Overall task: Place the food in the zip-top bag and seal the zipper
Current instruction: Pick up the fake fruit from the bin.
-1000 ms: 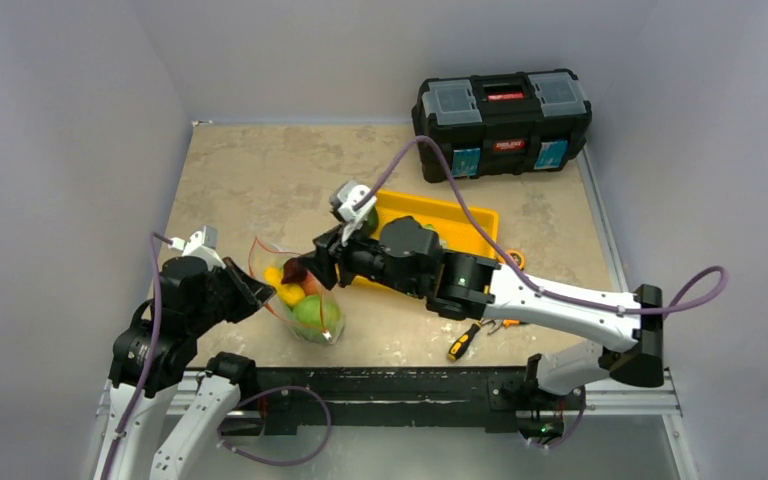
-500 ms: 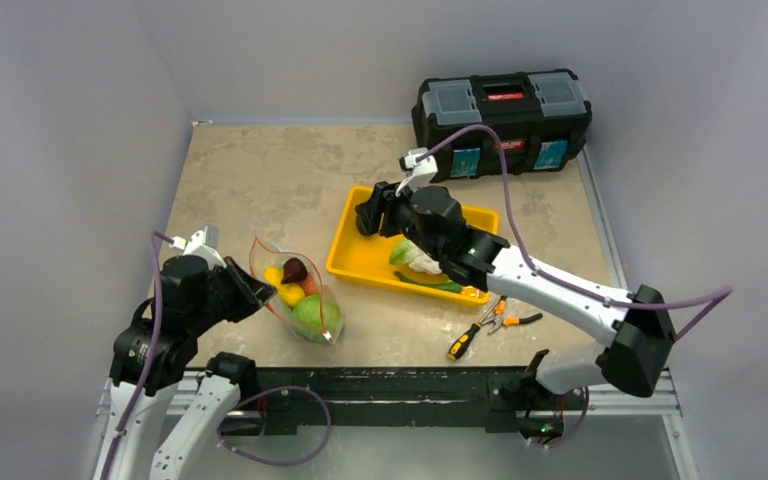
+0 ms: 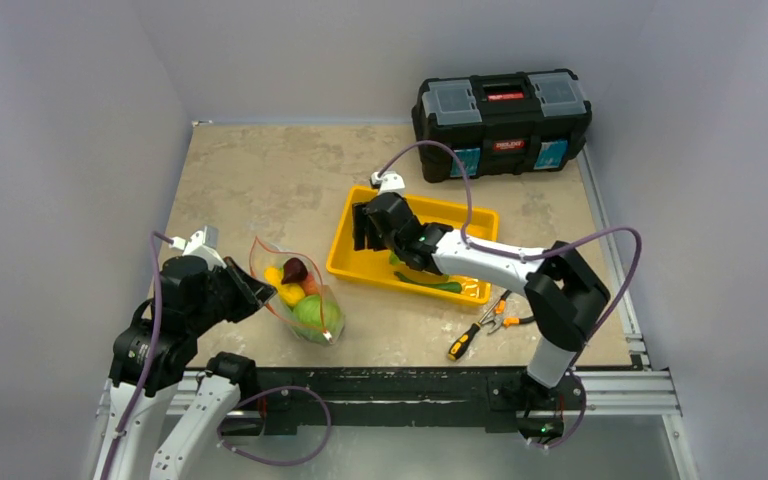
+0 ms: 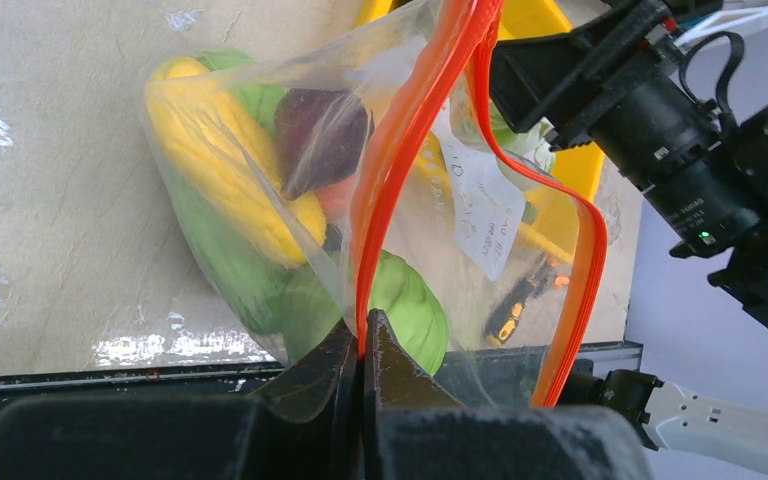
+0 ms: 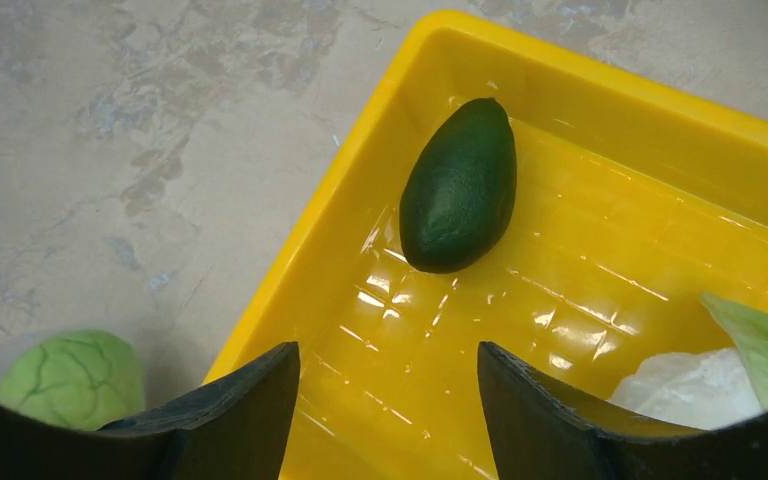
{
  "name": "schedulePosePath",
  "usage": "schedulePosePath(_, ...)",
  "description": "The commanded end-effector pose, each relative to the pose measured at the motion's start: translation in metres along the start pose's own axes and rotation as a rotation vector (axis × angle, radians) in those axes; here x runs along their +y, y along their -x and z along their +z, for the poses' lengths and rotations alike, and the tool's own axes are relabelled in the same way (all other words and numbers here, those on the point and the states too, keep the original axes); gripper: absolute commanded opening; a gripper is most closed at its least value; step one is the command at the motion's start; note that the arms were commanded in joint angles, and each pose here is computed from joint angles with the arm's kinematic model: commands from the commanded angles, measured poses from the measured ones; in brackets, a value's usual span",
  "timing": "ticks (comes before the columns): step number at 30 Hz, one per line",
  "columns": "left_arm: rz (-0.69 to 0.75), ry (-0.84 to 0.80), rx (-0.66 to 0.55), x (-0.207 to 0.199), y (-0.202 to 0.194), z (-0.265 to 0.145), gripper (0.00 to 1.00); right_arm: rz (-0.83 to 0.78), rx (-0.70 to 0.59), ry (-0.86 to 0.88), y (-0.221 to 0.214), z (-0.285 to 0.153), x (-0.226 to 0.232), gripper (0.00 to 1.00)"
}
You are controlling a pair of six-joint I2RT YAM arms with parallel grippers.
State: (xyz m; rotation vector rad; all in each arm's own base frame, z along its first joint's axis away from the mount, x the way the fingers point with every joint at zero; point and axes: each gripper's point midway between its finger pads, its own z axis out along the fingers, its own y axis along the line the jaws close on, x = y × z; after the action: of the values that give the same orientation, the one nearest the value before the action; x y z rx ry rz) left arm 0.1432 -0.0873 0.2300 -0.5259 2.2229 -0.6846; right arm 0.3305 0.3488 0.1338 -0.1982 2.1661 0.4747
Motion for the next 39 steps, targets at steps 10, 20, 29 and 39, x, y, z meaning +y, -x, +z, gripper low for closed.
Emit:
schedulePosePath(10,0.025,-0.046,-0.033,-0.012,0.009,-0.006,0.00,-0.045,-0.068,-0.120,0.033,0.049,-0.006,0.67)
schedulePosePath(20,0.029,-0.039,-0.030,-0.011,0.009,-0.005,0.00,-0.108,-0.033,-0.203,0.018,0.084,-0.021,0.66)
schedulePosePath(29,0.030,-0.037,-0.029,-0.011,0.010,-0.004,0.00,-0.132,-0.027,-0.246,0.009,0.098,-0.029,0.63)
schedulePosePath(39,0.030,-0.039,-0.031,-0.011,0.009,-0.006,0.00,-0.162,-0.030,-0.277,0.009,0.104,-0.034,0.52)
